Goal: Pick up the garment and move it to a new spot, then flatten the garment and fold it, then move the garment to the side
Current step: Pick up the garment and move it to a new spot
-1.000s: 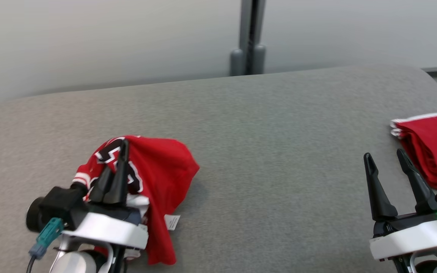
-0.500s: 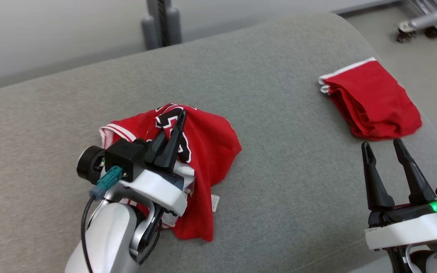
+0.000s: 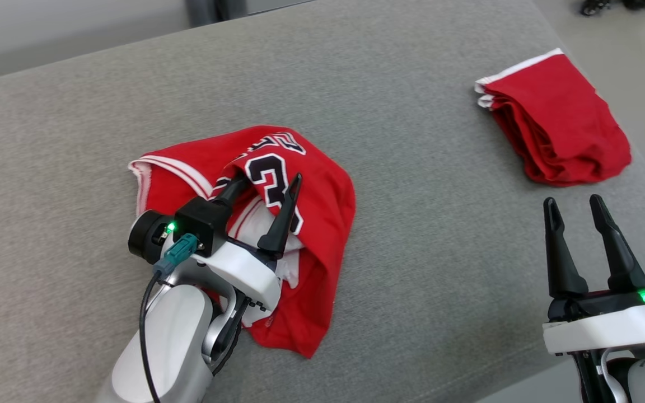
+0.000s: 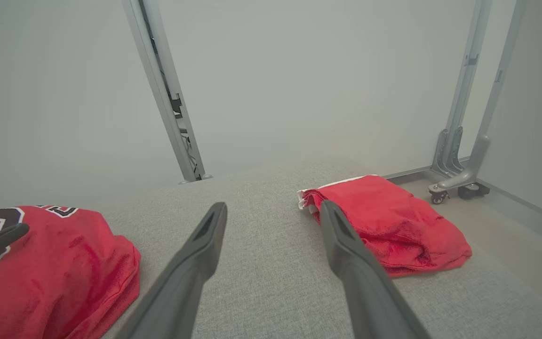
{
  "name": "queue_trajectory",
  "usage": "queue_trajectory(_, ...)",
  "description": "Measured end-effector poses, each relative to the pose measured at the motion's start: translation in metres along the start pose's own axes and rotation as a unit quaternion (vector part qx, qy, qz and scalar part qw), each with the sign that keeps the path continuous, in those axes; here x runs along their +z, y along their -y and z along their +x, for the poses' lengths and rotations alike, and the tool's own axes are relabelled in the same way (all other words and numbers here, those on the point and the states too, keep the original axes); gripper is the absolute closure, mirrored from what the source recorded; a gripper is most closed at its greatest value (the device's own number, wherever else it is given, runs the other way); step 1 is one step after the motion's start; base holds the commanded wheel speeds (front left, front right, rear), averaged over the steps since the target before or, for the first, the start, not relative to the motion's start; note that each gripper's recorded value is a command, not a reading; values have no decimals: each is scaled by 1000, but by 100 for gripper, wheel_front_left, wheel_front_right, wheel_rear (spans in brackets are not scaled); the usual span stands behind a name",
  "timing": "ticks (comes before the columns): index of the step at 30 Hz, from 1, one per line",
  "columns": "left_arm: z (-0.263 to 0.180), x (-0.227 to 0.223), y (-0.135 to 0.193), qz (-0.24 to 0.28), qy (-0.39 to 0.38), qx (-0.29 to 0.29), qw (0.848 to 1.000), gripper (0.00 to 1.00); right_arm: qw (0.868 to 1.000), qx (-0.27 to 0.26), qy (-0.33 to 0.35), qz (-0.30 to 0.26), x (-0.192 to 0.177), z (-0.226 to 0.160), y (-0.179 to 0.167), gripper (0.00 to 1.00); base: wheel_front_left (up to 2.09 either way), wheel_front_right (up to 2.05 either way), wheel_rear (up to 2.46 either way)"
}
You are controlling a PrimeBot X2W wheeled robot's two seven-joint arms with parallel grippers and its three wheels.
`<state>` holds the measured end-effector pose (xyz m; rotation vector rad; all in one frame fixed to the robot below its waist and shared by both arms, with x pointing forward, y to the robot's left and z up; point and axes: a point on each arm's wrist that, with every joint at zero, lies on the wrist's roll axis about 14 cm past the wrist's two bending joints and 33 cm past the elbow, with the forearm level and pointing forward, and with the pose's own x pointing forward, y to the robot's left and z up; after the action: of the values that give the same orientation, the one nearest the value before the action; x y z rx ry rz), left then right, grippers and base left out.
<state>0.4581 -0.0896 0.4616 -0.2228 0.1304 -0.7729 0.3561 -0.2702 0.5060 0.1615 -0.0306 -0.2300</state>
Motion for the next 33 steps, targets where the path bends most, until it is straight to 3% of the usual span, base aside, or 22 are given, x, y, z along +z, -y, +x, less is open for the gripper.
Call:
queue_trajectory(5,-23,15,-19,6,28,36,999,0,1000,25,2,-4,-1,11,-15,0,0,0,0)
queue_trajectory(9,-54,34,-54,20,54,106,993,0,999,51,9,-8,2,20,-32,0,0,0,0)
queue_trajectory(19,-146,79,-132,56,114,277,952,0,993,116,18,-14,9,34,-78,0,0,0,0)
queue_trajectory(26,-203,96,-147,83,131,340,927,0,989,149,16,-17,13,26,-100,0,0,0,0)
queue_trajectory(33,-232,105,-132,100,134,349,922,0,987,161,11,-24,16,13,-106,0,0,0,0)
